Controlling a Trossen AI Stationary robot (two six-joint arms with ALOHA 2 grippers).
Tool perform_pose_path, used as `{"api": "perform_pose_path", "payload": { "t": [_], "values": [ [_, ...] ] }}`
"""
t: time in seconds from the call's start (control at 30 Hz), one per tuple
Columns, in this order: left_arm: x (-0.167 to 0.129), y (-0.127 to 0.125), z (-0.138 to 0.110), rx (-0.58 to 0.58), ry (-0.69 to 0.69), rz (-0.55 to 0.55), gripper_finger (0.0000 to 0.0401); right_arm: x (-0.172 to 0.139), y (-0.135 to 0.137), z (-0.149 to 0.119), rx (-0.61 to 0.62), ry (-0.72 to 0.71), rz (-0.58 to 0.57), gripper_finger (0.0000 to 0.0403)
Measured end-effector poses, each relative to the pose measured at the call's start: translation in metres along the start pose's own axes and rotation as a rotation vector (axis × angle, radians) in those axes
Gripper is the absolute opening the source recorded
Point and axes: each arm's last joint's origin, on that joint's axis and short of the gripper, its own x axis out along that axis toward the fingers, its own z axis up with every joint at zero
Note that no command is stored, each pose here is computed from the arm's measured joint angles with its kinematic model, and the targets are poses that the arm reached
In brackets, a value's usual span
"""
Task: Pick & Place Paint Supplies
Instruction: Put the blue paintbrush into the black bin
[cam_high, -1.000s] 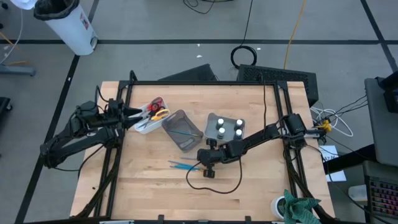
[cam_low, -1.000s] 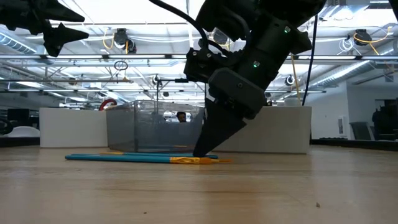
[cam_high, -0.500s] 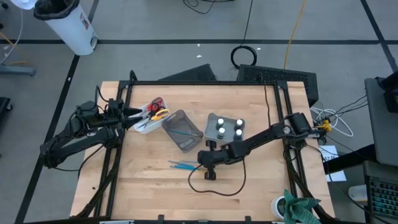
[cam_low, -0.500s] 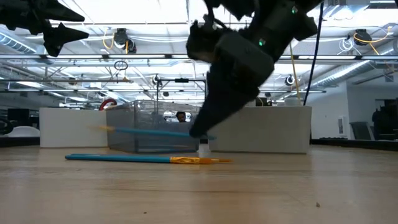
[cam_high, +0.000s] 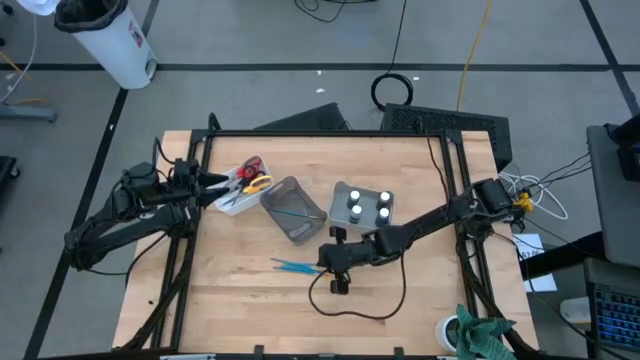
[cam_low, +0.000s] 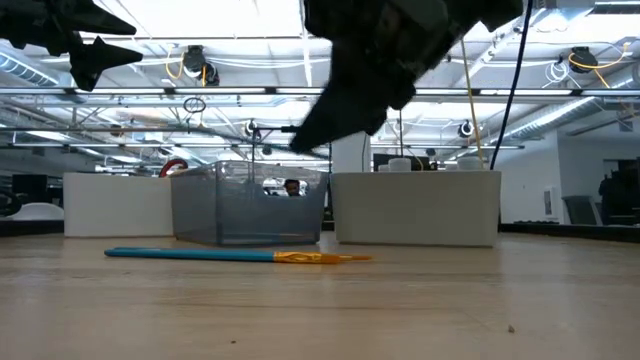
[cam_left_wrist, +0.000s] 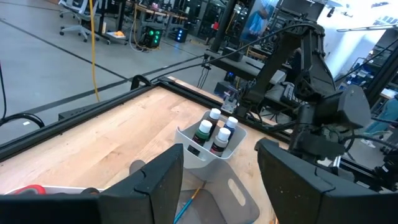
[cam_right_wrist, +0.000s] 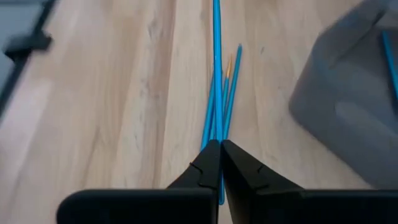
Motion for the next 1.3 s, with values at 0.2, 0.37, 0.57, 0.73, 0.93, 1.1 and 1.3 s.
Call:
{"api": "perform_pose_path", "payload": {
  "t": [0.2,0.37,0.57,0.73,0.93,1.1,1.3],
  "values": [
    [0.000,0.000,0.000,0.000,0.000,0.000,0.0214,-0.002,0.000,0.012,0.022,-0.108,0.024,0.0000],
    [0.000,0.000,0.000,0.000,0.000,0.000,0.0214,-0.001,-0.011,0.020,0.049,-0.168,0.013,0.0000],
    [0.000,0.000,0.000,0.000,0.000,0.000,0.0214,0.000,-0.032,0.030,0.092,-0.220,-0.020,0.0000],
    [0.000,0.000,0.000,0.000,0.000,-0.001,0.0214,0.001,-0.053,0.033,0.122,-0.226,-0.064,0.0000],
    [0.000,0.000,0.000,0.000,0.000,0.000,0.0214,0.002,-0.077,0.037,0.154,-0.231,-0.110,0.0000],
    [0.000,0.000,0.000,0.000,0.000,0.000,0.0214,0.002,-0.095,0.037,0.174,-0.214,-0.149,0.0000],
    [0.000,0.000,0.000,0.000,-0.001,-0.001,0.0214,0.002,-0.106,0.032,0.196,-0.166,-0.182,0.0000]
  ]
}}
